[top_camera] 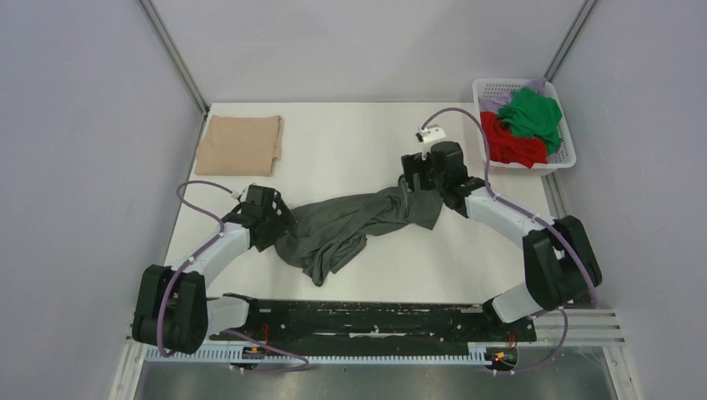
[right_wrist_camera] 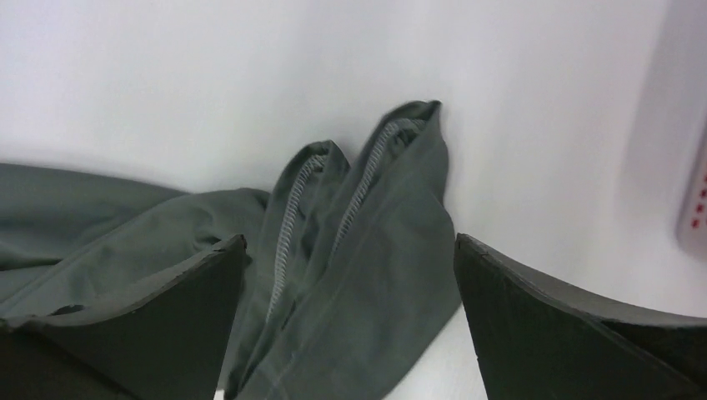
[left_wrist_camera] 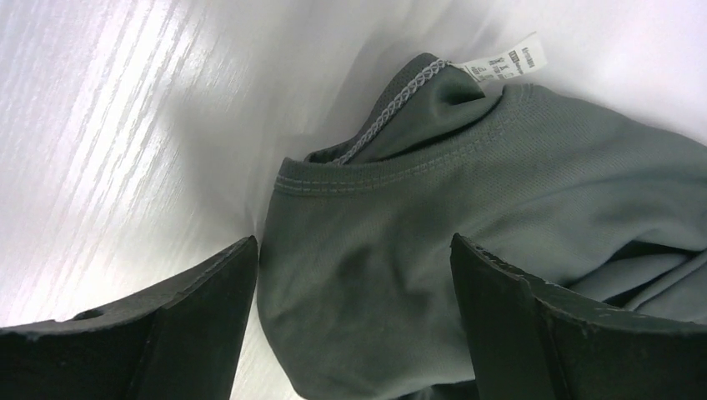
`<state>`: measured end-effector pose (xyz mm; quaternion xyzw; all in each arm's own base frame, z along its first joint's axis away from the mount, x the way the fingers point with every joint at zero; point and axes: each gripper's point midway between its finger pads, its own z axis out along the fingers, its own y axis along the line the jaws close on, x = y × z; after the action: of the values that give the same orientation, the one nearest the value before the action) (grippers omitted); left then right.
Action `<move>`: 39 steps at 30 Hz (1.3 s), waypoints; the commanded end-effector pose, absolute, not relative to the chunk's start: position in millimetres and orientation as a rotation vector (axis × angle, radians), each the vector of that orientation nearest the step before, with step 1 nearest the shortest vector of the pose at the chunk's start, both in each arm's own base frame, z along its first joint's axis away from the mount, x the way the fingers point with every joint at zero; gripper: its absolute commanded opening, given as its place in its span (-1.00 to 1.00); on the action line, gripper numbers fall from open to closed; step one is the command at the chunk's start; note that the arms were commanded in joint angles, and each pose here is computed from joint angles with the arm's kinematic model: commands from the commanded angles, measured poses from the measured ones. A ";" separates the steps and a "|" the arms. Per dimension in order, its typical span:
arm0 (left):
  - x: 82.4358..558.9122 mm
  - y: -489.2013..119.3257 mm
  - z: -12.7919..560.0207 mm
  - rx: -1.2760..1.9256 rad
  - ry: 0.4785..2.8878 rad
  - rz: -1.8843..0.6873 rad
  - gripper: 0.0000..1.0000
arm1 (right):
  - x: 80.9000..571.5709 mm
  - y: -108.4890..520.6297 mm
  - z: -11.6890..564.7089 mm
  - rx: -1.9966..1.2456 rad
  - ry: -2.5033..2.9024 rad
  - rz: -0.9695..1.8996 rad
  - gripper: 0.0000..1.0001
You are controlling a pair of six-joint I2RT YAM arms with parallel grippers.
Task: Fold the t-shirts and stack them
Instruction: Flatten out the tshirt
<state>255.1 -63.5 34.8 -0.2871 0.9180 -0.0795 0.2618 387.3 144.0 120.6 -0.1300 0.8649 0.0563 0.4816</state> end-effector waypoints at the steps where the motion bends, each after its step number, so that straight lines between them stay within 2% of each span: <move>1: 279.6 -69.9 39.8 -0.773 2.434 -0.269 0.77 | 415.9 175.6 129.9 -0.389 2.080 0.144 0.89; 4: 282.8 -71.2 33.3 -0.766 2.455 -0.262 0.62 | 424.4 191.4 118.3 -0.461 2.105 0.135 0.83; 6: 284.2 -71.6 30.2 -0.756 2.464 -0.257 0.45 | 427.6 200.5 112.0 -0.489 2.130 0.146 0.75; 12: 287.0 -66.0 29.3 -0.751 2.446 -0.220 -0.27 | 436.9 217.3 84.5 -0.528 2.211 0.178 0.44; 17: 289.5 -66.5 32.3 -0.751 2.433 -0.228 -0.95 | 450.0 217.2 64.1 -0.537 2.276 0.118 0.36; 24: 290.0 -64.7 38.2 -0.742 2.420 -0.222 -0.96 | 463.4 192.4 42.8 -0.501 2.319 -0.085 0.35; 29: 288.5 -62.3 43.1 -0.739 2.405 -0.215 -0.96 | 461.3 182.2 28.9 -0.476 2.357 -0.104 0.32; 32: 288.9 -61.4 46.9 -0.737 2.393 -0.215 -0.96 | 456.3 179.5 26.0 -0.459 2.373 -0.087 0.05; 37: 294.0 -62.5 56.1 -0.728 2.366 -0.231 -0.96 | 455.0 183.7 42.0 -0.444 2.325 -0.022 -0.86; 38: 296.1 -62.0 60.1 -0.728 2.354 -0.230 -0.96 | 456.0 184.7 52.2 -0.436 2.299 -0.010 -0.97; 39: 298.8 -61.4 65.5 -0.729 2.337 -0.232 -0.96 | 456.5 185.3 62.1 -0.428 2.273 0.001 -1.00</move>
<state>280.5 -65.3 37.2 -0.2849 0.9100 -0.0867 0.2884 449.8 180.1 21.0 -0.1803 0.9191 -0.0218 0.3498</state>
